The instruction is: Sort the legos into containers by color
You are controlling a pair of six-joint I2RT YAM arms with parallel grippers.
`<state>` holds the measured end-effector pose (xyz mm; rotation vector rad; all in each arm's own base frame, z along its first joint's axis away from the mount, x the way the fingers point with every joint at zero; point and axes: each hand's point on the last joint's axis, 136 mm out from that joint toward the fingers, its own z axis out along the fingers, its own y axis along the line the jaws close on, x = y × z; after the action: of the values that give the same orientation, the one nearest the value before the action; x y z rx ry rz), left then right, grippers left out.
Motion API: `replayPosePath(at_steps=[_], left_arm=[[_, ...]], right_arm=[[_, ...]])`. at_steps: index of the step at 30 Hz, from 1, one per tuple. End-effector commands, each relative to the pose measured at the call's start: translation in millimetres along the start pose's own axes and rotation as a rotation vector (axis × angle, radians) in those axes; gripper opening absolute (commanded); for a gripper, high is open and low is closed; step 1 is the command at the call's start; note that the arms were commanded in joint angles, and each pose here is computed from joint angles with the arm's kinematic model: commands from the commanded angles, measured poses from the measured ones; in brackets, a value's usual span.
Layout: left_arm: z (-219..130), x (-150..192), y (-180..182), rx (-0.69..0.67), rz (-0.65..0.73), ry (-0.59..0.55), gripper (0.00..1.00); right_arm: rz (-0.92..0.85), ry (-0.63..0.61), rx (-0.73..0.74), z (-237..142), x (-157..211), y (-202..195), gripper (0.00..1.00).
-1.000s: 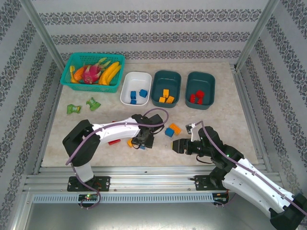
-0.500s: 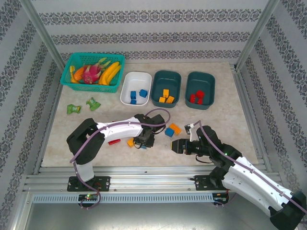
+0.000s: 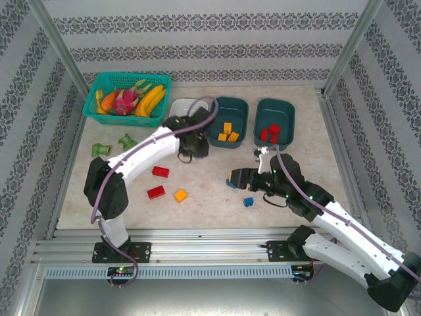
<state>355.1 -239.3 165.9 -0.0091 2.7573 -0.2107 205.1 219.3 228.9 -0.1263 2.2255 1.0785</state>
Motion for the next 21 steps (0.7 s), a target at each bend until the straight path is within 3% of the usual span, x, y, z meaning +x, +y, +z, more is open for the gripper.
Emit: replayPosePath(at_steps=[1, 10, 21], left_arm=[[-2.3, -25.8, 27.1, -0.038, 0.010, 0.014, 0.28], [58.7, -76.1, 68.6, -0.107, -0.044, 0.061, 0.27], [117.1, -81.9, 56.4, -0.051, -0.068, 0.131, 0.27]], right_arm=[[-0.044, -0.145, 0.006, 6.2, -46.7, 15.1, 0.64], [0.027, -0.089, 0.072, 64.0, -85.4, 6.5, 0.64], [0.106, 0.030, 0.086, 105.9, -84.9, -13.8, 0.64]])
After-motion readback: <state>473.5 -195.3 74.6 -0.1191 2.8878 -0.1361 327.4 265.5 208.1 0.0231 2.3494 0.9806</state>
